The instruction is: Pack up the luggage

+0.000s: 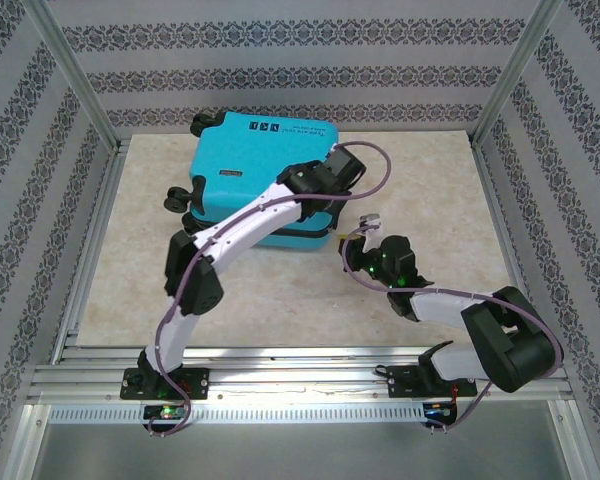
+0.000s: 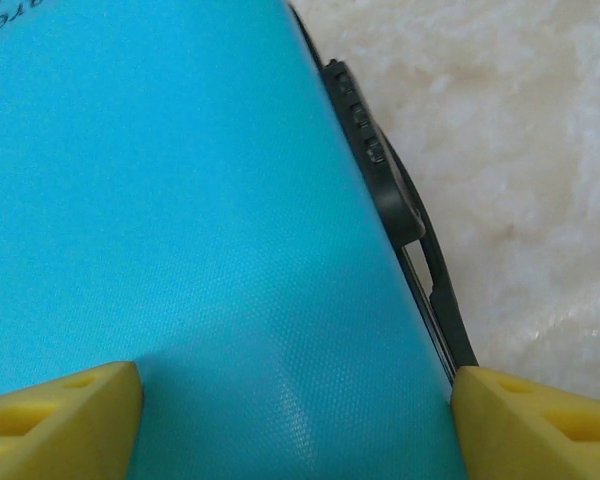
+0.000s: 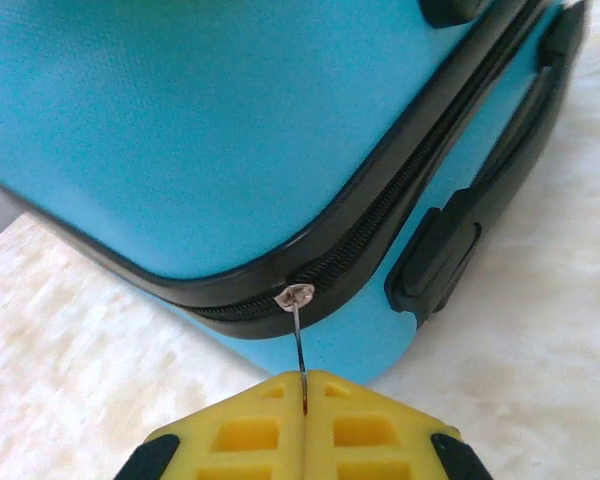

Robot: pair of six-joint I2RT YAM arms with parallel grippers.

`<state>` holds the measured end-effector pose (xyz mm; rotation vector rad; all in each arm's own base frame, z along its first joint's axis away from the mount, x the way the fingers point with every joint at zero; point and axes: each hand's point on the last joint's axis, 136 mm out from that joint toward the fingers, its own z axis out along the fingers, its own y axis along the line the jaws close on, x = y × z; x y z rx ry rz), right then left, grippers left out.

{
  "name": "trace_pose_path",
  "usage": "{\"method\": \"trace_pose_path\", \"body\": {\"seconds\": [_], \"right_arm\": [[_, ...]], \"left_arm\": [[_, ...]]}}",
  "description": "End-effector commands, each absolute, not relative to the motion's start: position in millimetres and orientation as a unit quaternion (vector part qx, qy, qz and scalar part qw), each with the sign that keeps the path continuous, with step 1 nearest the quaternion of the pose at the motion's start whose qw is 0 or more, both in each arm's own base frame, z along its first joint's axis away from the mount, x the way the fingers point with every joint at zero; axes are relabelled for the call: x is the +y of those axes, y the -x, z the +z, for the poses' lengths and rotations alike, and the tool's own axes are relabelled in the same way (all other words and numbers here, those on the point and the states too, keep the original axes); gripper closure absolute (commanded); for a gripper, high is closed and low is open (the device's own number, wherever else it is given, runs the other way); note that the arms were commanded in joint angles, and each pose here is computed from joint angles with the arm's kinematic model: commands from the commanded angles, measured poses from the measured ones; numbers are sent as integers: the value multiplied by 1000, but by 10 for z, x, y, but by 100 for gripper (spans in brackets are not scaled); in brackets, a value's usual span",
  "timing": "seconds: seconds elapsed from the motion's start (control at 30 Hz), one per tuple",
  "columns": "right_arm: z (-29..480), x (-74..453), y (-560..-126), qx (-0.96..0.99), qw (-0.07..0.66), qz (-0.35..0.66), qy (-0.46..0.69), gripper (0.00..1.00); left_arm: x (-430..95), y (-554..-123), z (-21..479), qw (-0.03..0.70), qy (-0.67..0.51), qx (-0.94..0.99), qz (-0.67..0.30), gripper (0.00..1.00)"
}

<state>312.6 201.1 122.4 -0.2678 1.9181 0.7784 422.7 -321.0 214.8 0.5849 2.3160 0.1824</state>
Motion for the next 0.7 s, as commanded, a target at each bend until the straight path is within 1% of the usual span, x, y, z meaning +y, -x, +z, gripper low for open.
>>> {"method": "trace_pose_path", "body": {"seconds": [0.0, 0.13, 0.23, 0.27, 0.47, 0.67], "right_arm": [[1215, 2120, -2984, 788, 497, 335, 140, 100], [1238, 2221, -2958, 784, 497, 337, 157, 100], [1200, 2281, -2990, 787, 494, 331, 166, 100], [1293, 2322, -3074, 781, 504, 330, 166, 100], [1329, 2348, -3376, 782, 525, 295, 163, 100], [1332, 2240, -3653, 787, 533, 278, 140, 100]], "left_arm": [[-2579, -3818, 1579, 251, -246, 924, 152, 21], [-2364, -3567, 1550, 247, -233, 931, 135, 21], [-2282, -3469, 1530, 248, -224, 935, 117, 21], [-2262, -3449, 1522, 248, -221, 937, 113, 21], [-2175, -3408, 1373, 230, -212, 943, 114, 22], [-2112, -3360, 1291, 219, -209, 946, 117, 24]]}}
